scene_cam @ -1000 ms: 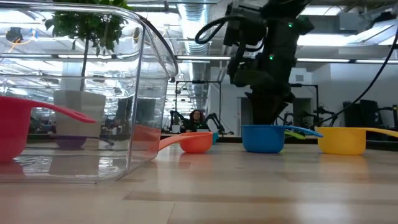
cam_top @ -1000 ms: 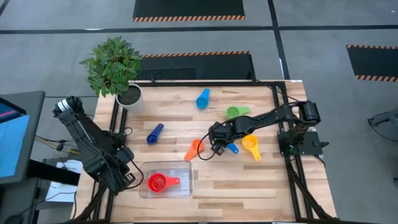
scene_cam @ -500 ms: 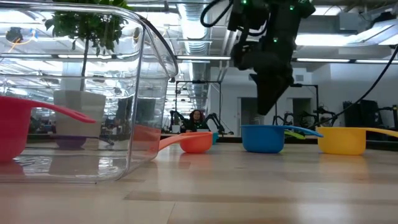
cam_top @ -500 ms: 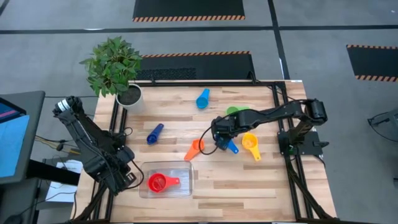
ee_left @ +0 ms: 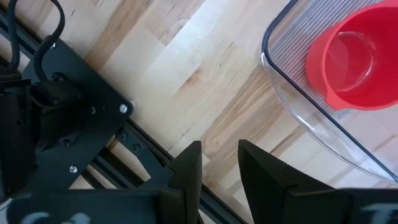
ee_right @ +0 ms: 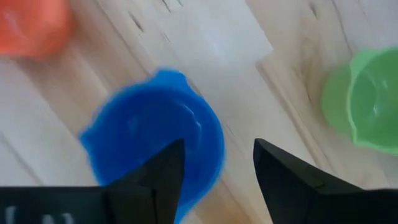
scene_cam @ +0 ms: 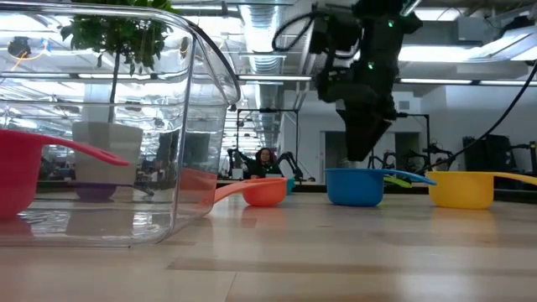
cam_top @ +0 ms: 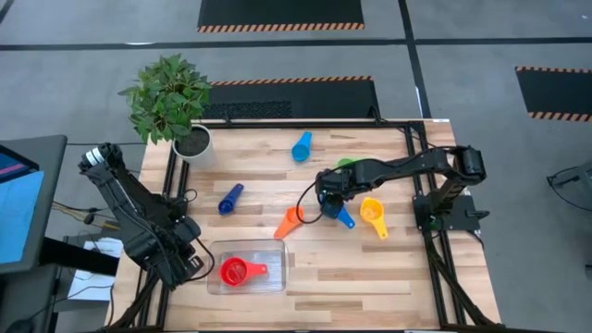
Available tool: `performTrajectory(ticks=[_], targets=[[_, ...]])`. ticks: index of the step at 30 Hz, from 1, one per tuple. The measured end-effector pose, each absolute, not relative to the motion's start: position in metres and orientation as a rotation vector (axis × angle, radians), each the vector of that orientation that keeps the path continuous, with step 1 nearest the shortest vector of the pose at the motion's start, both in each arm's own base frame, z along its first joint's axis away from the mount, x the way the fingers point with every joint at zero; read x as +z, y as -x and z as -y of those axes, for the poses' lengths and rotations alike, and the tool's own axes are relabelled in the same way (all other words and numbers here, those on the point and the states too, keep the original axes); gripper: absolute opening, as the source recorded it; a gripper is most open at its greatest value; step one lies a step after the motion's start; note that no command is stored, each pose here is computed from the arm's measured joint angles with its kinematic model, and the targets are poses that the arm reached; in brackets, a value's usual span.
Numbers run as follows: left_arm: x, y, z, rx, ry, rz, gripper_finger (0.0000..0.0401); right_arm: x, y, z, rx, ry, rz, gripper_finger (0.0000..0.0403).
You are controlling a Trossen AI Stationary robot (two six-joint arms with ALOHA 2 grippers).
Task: Nest measuring cups in basket
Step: Stack the blue measuring cup on top of the red measuring cup into the transparent bin
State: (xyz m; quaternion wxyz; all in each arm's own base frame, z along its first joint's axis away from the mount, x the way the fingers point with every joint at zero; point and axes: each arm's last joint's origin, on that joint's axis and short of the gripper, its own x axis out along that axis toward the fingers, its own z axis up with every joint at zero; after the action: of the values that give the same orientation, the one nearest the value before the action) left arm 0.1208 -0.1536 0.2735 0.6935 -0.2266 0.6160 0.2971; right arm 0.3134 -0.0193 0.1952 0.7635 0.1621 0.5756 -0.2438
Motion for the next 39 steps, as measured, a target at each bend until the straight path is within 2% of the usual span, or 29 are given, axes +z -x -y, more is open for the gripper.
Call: performTrajectory(ticks=[16,26,30,36,39], targets=[[0.274,-0.121,0.153,0.664,0.501,-1.363,0.0093,0.176,-0.311,0.021,-0.541,-0.422,-1.189,0.0200],[0.274,-0.121,0.154,0.661,0.506,-1.360,0.0093,0.145,-0.321,0.020,-0.535,-0.465,-1.263,0.0184],[0.274,-0.121,0.154,0.660,0.506,-1.360,0.0093,0.142,-0.325,0.020,-0.538,-0.488,-1.250,0.0146],[0.274,-0.121,0.153,0.662,0.502,-1.353,0.0093,0.155,-0.336,0.018,-0.499,-0.470,-1.211,0.0023],[0.274,-0.122,0.153,0.663,0.496,-1.334,0.0093,0.172,-0.347,0.016,-0.464,-0.458,-1.170,0.0017]])
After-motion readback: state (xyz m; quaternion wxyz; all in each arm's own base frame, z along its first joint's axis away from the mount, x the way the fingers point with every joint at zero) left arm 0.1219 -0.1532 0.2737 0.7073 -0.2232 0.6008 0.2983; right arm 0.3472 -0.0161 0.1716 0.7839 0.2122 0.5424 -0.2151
